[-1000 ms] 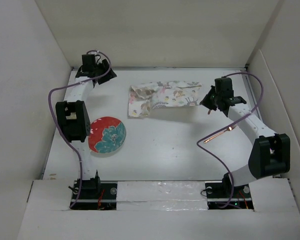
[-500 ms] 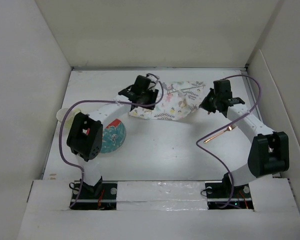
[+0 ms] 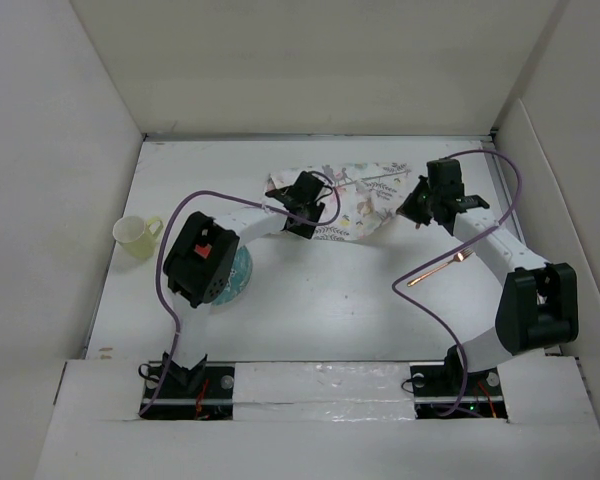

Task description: Set the dinner table for one person

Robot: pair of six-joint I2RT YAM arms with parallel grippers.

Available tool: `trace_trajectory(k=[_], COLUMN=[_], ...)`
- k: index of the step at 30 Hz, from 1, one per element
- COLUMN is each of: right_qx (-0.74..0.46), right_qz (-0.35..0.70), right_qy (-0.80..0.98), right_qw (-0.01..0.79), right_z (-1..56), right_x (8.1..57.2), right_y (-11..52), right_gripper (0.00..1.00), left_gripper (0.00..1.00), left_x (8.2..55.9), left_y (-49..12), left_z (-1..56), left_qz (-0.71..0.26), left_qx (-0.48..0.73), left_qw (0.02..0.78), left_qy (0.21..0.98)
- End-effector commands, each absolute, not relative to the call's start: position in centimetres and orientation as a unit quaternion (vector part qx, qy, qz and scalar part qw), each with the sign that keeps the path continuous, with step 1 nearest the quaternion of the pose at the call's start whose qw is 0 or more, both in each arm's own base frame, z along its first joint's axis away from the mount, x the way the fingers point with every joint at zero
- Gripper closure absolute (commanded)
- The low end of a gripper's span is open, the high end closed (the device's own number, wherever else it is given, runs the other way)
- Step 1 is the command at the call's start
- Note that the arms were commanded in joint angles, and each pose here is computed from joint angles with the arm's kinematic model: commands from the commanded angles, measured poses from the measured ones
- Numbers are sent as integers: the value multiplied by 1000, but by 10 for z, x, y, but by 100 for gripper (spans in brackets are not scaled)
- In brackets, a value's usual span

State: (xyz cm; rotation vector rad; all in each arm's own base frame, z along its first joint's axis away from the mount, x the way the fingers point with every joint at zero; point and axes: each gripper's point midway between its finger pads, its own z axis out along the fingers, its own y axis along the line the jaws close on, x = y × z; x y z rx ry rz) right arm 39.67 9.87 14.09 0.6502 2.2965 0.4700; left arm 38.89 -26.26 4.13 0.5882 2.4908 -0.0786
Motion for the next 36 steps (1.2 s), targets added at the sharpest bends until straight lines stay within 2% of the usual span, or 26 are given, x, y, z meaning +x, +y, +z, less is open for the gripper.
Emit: trace_trajectory(k=[1, 10, 13, 14, 16, 17, 19, 27, 30, 34, 36], right_qx=[246, 244, 244, 245, 245, 246, 245, 241, 235, 226, 232], right_qz=[195, 195, 196, 197, 195, 194, 194, 209, 220, 237, 229], right_qy=[877, 878, 878, 877, 877, 877, 875, 860, 846, 799, 774], right_qw=[363, 364, 363, 363, 365, 366, 370, 397, 425, 504, 543], right_z=[146, 147, 147, 147, 148, 149, 153, 187, 221, 306, 343], right_x=[401, 399, 400, 400, 400, 400, 401, 405, 401, 398, 389], right_y=[100, 100, 100, 100, 99, 99, 98, 100, 98, 91, 78], right_gripper=[100, 100, 100, 100, 100, 100, 100, 100, 100, 100, 100], left_gripper=[57, 66, 76, 86, 96, 100, 100, 100, 100, 100, 100], left_x=[405, 399, 397, 400, 401, 403, 410, 448, 456, 463, 459], left_y=[-257, -249, -248, -243, -243, -243, -241, -202, -190, -141, -128], left_z=[60, 27, 23, 24, 30, 39, 53, 144, 209, 303, 331], left_qz=[-6, 3, 4, 9, 8, 4, 0, -47, -130, -202, -260], left_qx=[190, 186, 187, 181, 177, 174, 164, 88, 36, -52, -95], left_qw=[321, 292, 288, 291, 299, 309, 323, 396, 440, 508, 516], left_qy=[928, 938, 939, 939, 938, 935, 932, 913, 888, 836, 811])
